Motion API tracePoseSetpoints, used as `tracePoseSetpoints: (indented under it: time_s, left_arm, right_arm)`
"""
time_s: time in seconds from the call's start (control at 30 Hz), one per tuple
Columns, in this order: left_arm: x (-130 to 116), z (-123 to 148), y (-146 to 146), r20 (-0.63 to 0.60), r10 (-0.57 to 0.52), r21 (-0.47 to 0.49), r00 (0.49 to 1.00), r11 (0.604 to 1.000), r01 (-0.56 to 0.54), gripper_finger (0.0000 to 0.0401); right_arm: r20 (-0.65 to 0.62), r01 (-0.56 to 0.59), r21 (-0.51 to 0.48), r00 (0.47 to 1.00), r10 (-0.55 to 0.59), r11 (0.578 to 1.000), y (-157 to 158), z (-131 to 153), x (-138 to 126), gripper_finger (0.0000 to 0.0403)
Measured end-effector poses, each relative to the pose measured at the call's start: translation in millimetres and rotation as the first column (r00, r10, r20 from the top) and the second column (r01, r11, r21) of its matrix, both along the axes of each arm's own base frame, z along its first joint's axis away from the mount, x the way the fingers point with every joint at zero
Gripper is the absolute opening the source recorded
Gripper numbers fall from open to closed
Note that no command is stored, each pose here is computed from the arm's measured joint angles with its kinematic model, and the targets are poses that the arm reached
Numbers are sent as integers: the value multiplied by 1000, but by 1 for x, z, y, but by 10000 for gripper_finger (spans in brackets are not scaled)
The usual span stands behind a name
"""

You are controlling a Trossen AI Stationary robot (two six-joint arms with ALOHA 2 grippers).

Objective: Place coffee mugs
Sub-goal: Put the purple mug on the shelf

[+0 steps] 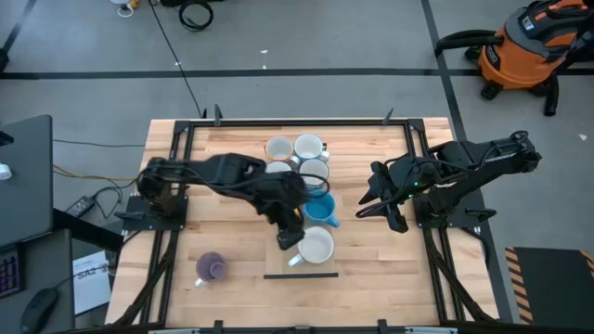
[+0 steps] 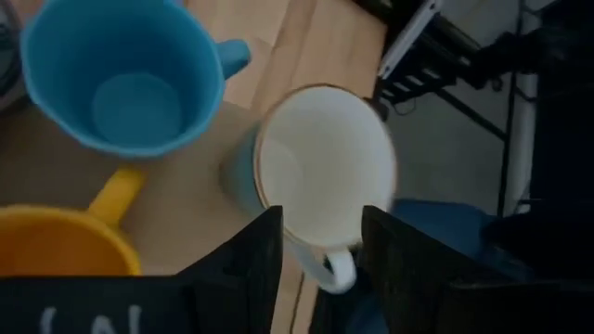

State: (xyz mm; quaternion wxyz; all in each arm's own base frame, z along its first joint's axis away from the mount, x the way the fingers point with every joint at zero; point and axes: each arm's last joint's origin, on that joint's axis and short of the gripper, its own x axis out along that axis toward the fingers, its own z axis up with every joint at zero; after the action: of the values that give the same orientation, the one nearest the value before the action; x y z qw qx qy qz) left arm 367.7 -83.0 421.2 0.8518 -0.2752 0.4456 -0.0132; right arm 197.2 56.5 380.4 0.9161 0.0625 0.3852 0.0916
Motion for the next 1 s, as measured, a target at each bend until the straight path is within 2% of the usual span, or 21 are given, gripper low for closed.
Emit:
tracePoseSetpoints:
  time_s: [0.17,0.27,0.37,0.47,0.67,0.8,1.0]
  left_arm:
    - [-30,23,-4,33,-35,5,999,999,35,154]
    - [-52,33,-7,27,-61,70,998,996,59,154]
    - [-76,35,-8,-57,-23,158,998,987,31,154]
    - [-97,37,-9,-114,76,235,991,971,-47,154]
    - [-121,48,-20,-21,64,315,998,948,-54,153]
    - [-130,39,-27,-35,47,377,998,926,-31,153]
    - [-146,-1,-27,-180,76,422,981,907,7,153]
  right_arm:
    - [0,0,0,1000,0,1000,0,0,0,165]
    - [-1,0,0,1000,0,1000,0,0,0,165]
    - [0,0,0,1000,0,1000,0,0,0,165]
    - [0,0,0,1000,0,1000,0,0,0,165]
    - [1,0,0,1000,0,1000,0,0,0,165]
    - [1,0,0,1000,0,1000,0,0,0,165]
    - [2,0,0,1000,0,1000,0,0,0,165]
